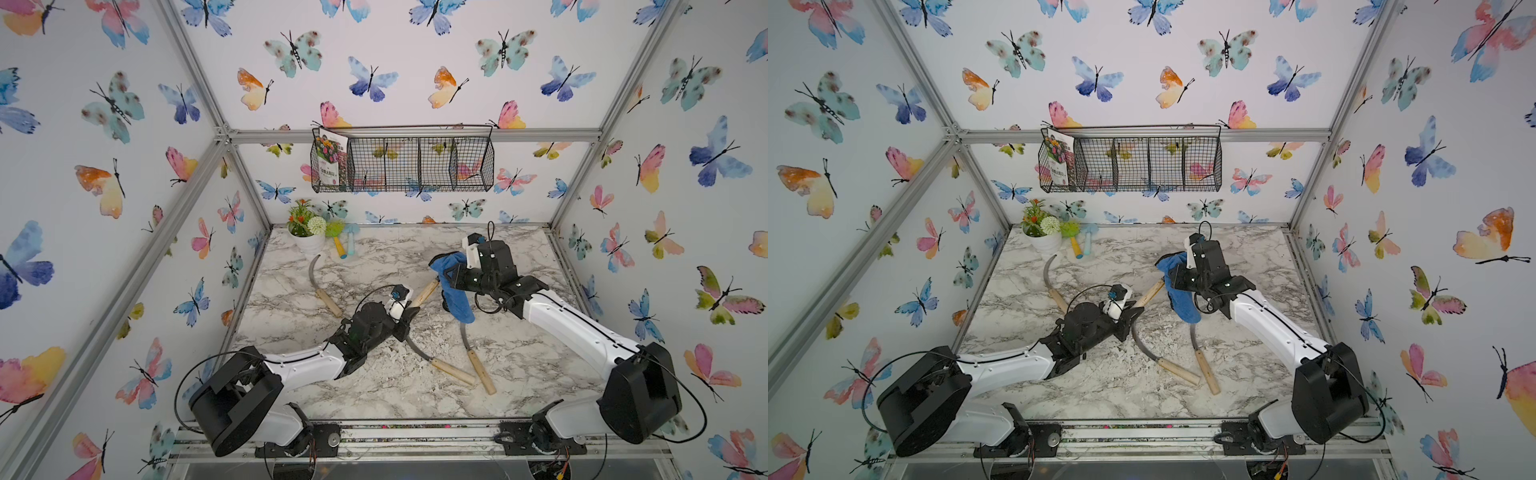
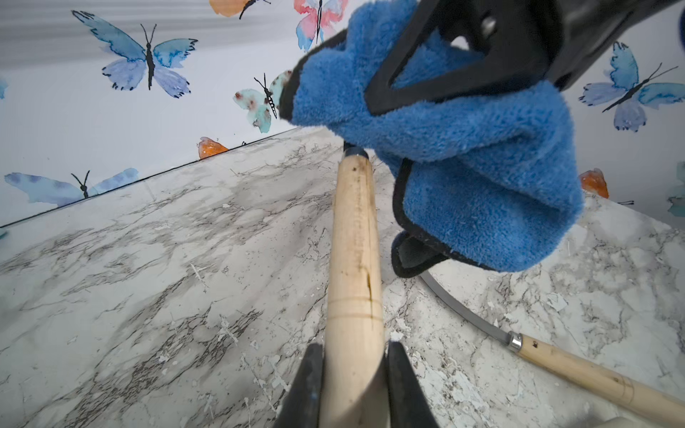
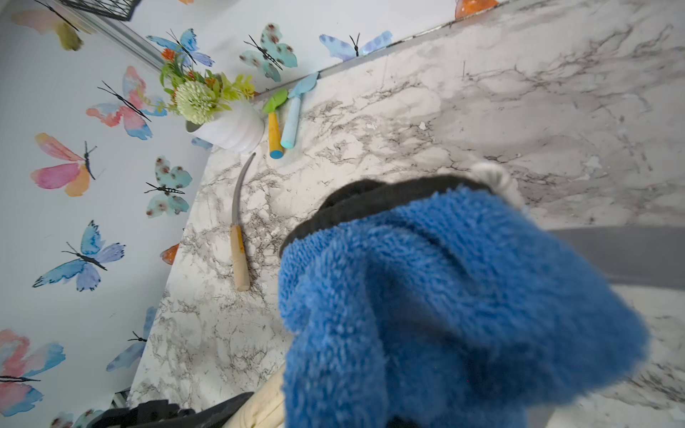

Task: Wipe small sickles with rags
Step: Wipe the small sickle.

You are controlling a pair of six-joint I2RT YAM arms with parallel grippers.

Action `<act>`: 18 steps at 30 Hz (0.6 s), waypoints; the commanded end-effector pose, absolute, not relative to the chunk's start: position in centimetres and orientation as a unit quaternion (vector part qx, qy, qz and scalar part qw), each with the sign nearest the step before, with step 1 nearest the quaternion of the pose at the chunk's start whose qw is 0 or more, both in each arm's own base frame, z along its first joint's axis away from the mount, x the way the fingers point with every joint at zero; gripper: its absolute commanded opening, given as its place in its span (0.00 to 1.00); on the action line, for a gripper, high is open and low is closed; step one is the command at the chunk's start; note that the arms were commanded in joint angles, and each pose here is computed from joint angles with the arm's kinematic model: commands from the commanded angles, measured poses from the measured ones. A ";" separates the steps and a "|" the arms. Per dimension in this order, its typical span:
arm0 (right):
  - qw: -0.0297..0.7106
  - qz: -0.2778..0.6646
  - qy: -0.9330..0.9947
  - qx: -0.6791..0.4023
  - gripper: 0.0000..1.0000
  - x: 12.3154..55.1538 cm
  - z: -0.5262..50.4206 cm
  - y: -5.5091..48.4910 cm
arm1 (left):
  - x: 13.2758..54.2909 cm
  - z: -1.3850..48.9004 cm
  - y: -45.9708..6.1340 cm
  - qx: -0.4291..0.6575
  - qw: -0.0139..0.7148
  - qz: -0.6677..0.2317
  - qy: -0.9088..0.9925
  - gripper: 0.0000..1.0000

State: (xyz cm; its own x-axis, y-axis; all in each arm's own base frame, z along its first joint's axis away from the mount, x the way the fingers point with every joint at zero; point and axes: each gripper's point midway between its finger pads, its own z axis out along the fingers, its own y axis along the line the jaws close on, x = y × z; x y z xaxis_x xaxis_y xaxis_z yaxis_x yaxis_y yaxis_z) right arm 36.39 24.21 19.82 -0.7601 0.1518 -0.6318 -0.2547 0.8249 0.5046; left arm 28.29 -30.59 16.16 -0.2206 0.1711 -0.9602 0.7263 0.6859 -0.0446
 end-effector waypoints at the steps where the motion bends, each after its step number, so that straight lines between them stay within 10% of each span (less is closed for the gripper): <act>1: 0.327 0.288 0.899 -0.038 0.02 37.3 18.1 25.1 | 28.6 17.3 -32.1 0.335 0.568 -0.264 0.704 0.00; 18: 0.275 0.263 0.924 -0.042 0.02 37.6 12.1 26.3 | 28.6 15.8 -29.3 0.295 0.581 -0.233 0.722 0.00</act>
